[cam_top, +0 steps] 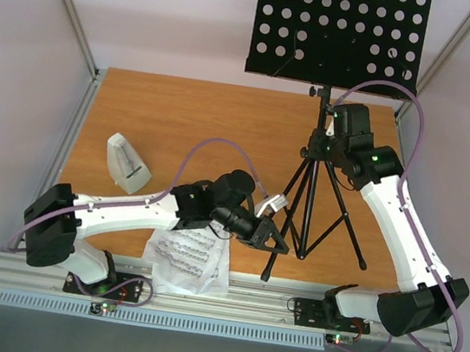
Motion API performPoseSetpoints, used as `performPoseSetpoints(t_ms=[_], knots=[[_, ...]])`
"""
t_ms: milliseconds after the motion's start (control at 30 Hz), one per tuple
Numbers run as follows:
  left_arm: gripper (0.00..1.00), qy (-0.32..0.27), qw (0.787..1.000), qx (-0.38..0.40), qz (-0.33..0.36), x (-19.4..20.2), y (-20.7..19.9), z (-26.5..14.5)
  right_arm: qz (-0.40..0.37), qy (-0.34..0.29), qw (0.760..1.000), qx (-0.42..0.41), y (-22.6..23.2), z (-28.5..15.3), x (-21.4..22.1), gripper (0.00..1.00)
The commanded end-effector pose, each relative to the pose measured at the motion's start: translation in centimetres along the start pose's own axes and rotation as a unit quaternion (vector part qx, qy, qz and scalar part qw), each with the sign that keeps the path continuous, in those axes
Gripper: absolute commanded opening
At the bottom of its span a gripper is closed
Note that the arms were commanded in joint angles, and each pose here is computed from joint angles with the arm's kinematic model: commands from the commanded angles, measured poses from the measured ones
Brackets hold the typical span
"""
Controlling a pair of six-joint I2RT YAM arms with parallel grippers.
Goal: Pack up the instrument practice props
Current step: Close the music stand at the center of the board, then place the music stand at the center of the board.
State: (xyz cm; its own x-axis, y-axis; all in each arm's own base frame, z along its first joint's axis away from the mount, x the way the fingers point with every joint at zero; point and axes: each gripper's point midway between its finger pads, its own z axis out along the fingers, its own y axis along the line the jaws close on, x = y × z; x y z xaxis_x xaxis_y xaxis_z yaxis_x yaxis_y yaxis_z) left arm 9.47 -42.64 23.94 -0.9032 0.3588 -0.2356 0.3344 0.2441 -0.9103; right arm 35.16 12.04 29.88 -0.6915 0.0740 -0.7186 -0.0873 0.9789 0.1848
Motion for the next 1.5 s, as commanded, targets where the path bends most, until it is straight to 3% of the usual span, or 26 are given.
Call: performPoseSetpoints(t_ms=[0, 567, 767, 1100, 1467], knots=[[0.02, -0.166, 0.972, 0.021, 0.163, -8.3, -2.8, -2.2, 0.01, 0.035, 0.999, -0.005, 0.4, 2.2, 2.9, 0.01], [0.13, -0.135, 0.976, -0.062, 0.161, -8.6, 3.5, 0.6, 0.042, 0.031, 0.998, 0.021, -1.6, 6.2, 4.2, 0.01], [0.24, -0.132, 0.975, -0.074, 0.163, -8.8, 4.4, 1.0, 0.047, 0.023, 0.998, 0.029, -2.2, 6.8, 4.7, 0.01], [0.28, -0.127, 0.975, -0.084, 0.16, -8.8, 5.6, 1.6, 0.04, 0.008, 0.998, 0.042, -3.0, 7.1, 5.0, 0.01], [0.58, -0.146, 0.958, -0.154, 0.191, -9.1, 7.1, -0.1, 0.044, 0.021, 0.998, 0.051, -3.8, 9.0, 6.2, 0.01]])
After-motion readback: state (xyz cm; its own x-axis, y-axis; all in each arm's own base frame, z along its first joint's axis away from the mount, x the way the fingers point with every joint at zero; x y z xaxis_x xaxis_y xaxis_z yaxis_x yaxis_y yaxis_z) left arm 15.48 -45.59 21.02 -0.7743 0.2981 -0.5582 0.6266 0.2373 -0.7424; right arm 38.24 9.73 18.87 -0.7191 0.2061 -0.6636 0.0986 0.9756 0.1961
